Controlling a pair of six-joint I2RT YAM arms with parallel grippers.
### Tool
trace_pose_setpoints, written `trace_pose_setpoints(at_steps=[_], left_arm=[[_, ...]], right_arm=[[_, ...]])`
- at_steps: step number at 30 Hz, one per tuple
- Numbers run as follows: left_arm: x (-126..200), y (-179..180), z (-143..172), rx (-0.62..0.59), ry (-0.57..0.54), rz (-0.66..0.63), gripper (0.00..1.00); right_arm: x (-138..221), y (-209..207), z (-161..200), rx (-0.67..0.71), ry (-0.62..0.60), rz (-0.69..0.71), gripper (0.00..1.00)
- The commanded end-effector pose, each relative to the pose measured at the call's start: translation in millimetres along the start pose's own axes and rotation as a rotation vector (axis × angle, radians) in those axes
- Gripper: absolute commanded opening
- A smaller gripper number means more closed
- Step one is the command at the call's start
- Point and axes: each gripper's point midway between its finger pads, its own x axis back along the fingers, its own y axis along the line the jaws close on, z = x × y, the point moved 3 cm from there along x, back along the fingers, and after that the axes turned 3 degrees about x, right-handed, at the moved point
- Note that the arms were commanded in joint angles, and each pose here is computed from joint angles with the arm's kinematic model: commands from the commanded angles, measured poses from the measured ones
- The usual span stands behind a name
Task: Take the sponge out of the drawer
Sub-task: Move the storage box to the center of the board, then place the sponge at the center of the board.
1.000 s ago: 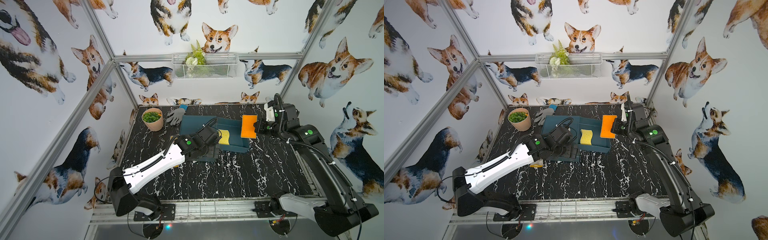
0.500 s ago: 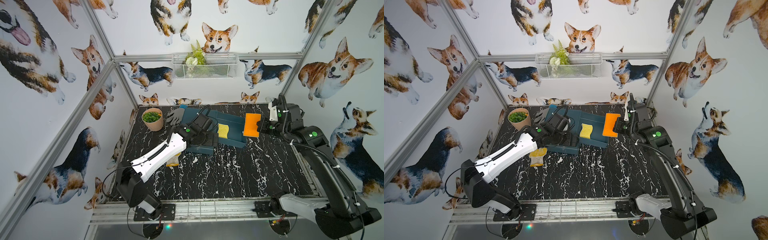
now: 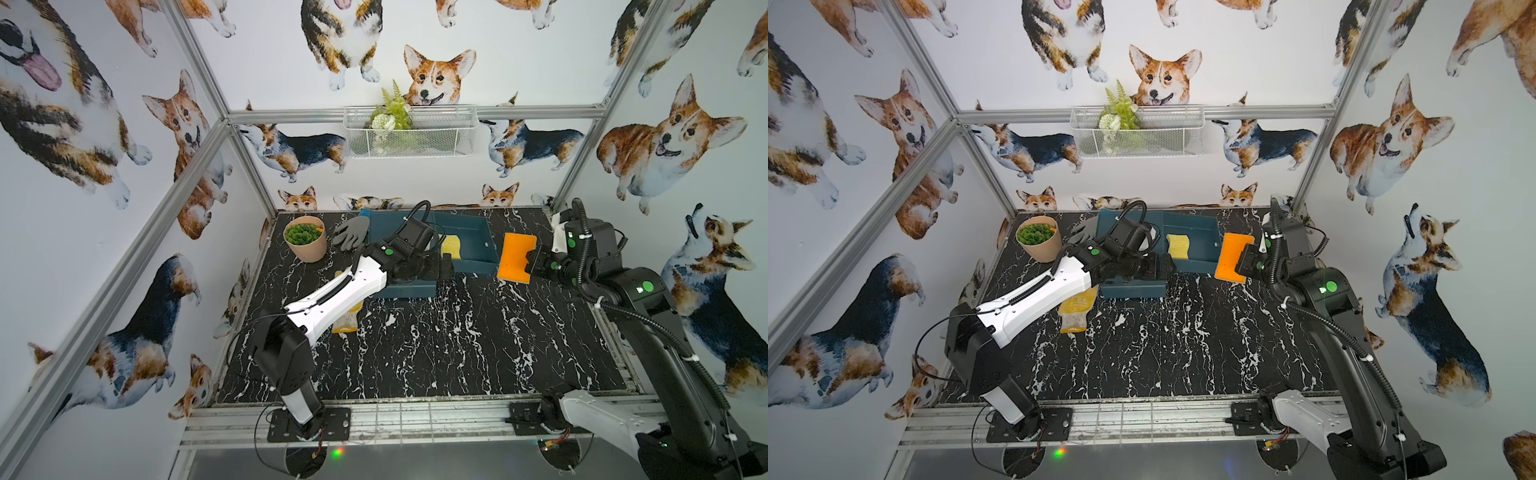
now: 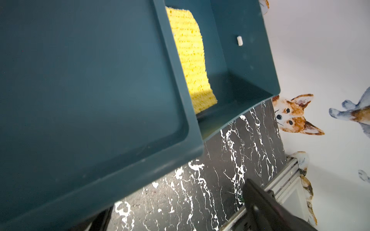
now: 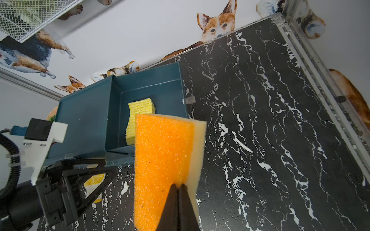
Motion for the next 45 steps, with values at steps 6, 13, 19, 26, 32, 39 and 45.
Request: trace_pose_setpoints(at_steps=[6, 13, 19, 26, 32, 39, 45], left_arm=[[25.2, -8.5, -16.7, -0.015, -0.080, 0.000, 1.00], [81.1, -4.6, -10.0, -0.077, -0.134, -0.041, 1.00], [105.9, -6.6, -5.2, -0.108, -0.149, -0.018, 1.00], [102.8, -44.5, 6.9, -0.196, -0.073, 0.147, 1.00], [119.2, -85.3, -9.7, -0.147, -0.121, 0.348, 1.00], [119.0, -116.3, -27.2, -0.082, -0.140, 0.501, 0.98], [108.0, -128.8, -41.5, -0.030, -0.176, 0.555, 0.95]], right_arm=[[-1.4, -9.0, 25.3, -0.037, 0.063, 0.001, 0.00], [-27.1, -9.4, 64.4, -0.051, 0.210, -0.045, 0.00], [-41.9, -16.5, 94.8, -0.184, 0.227, -0.083, 0.00], [-33.7, -13.1, 63.1, -0.415, 0.035, -0.122, 0.00], [-18.2, -3.3, 6.2, -0.714, -0.208, -0.223, 0.00], [-11.8, 15.0, -38.6, -0.902, -0.334, -0.361, 0.00], [-8.5, 25.7, -53.8, -1.025, -0.378, -0.436, 0.00]])
